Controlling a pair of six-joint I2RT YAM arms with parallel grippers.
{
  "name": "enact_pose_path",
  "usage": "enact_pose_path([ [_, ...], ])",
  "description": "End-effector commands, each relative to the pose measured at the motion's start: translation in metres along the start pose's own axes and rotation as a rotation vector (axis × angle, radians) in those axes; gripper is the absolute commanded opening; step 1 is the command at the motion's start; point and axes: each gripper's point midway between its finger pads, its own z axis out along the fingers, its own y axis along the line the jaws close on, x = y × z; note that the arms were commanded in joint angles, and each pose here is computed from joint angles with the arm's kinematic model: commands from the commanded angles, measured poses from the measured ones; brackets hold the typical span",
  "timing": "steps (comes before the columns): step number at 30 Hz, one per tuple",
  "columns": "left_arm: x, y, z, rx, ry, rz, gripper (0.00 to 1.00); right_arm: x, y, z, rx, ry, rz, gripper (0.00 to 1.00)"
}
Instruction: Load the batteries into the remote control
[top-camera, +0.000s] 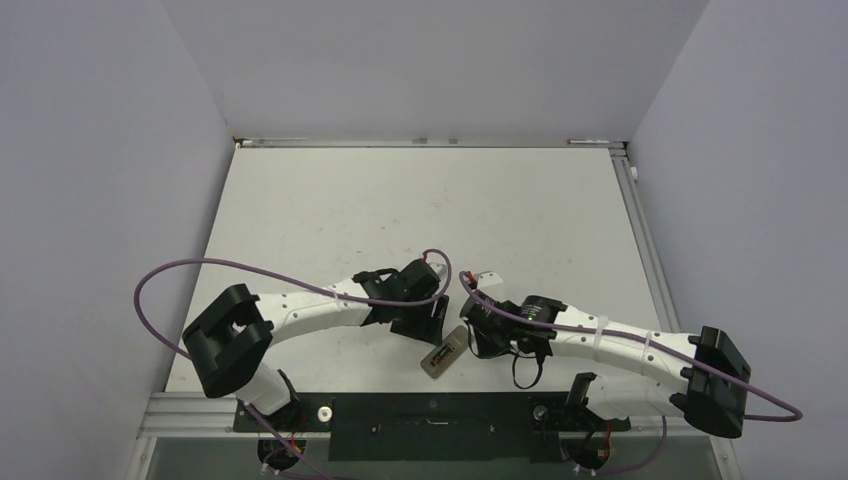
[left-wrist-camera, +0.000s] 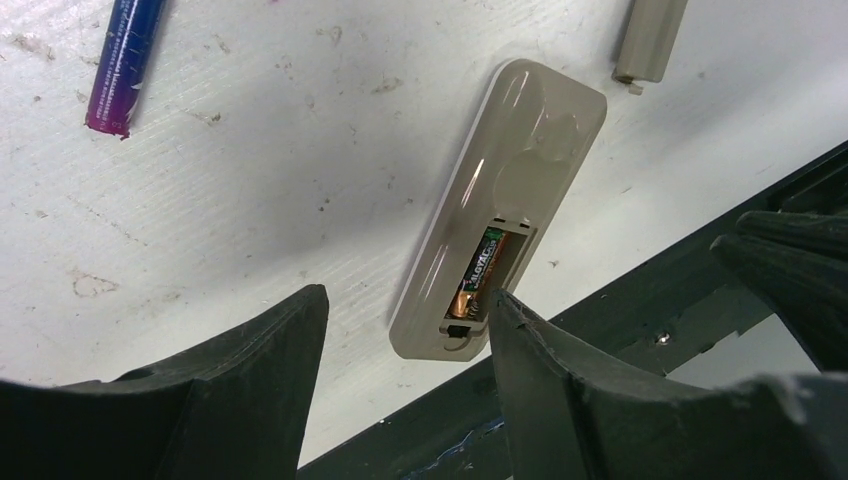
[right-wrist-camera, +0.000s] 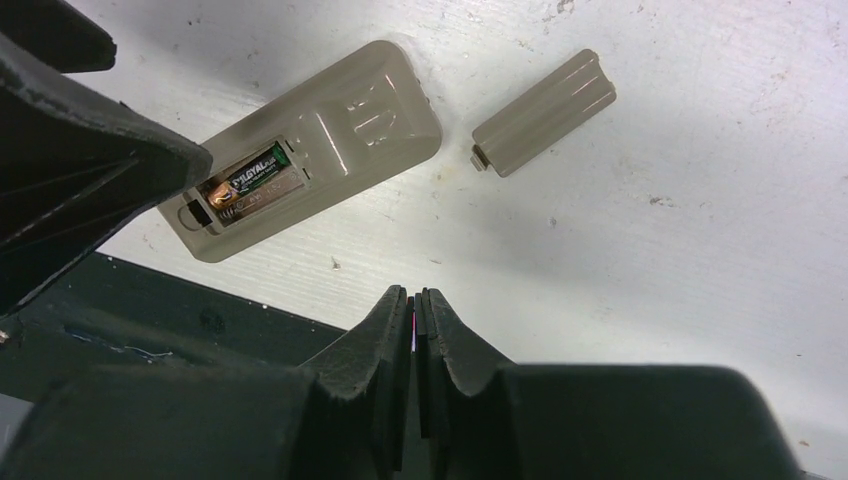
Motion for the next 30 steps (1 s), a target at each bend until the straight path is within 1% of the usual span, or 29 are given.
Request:
enact_pose_path([
  [1, 0.0, -0.004, -0.011, 0.014, -0.018, 0.064, 0.57, -0.016, 0.01, -0.003, -0.009, -0.046, 0.023, 0.09],
  [9, 0.009, -0.01, -0.006, 0.0, 0.012, 0.116, 0.56, -0.017, 0.011, -0.001, -0.004, -0.045, 0.033, 0.08],
  [14, 0.009, -0.012, -0.003, -0.013, 0.016, 0.136, 0.53, -0.017, 0.011, -0.001, -0.004, -0.045, 0.034, 0.09],
  [30, 0.006, -0.021, 0.009, -0.039, 0.033, 0.173, 0.48, -0.013, 0.01, 0.0, -0.013, -0.047, 0.043, 0.09],
])
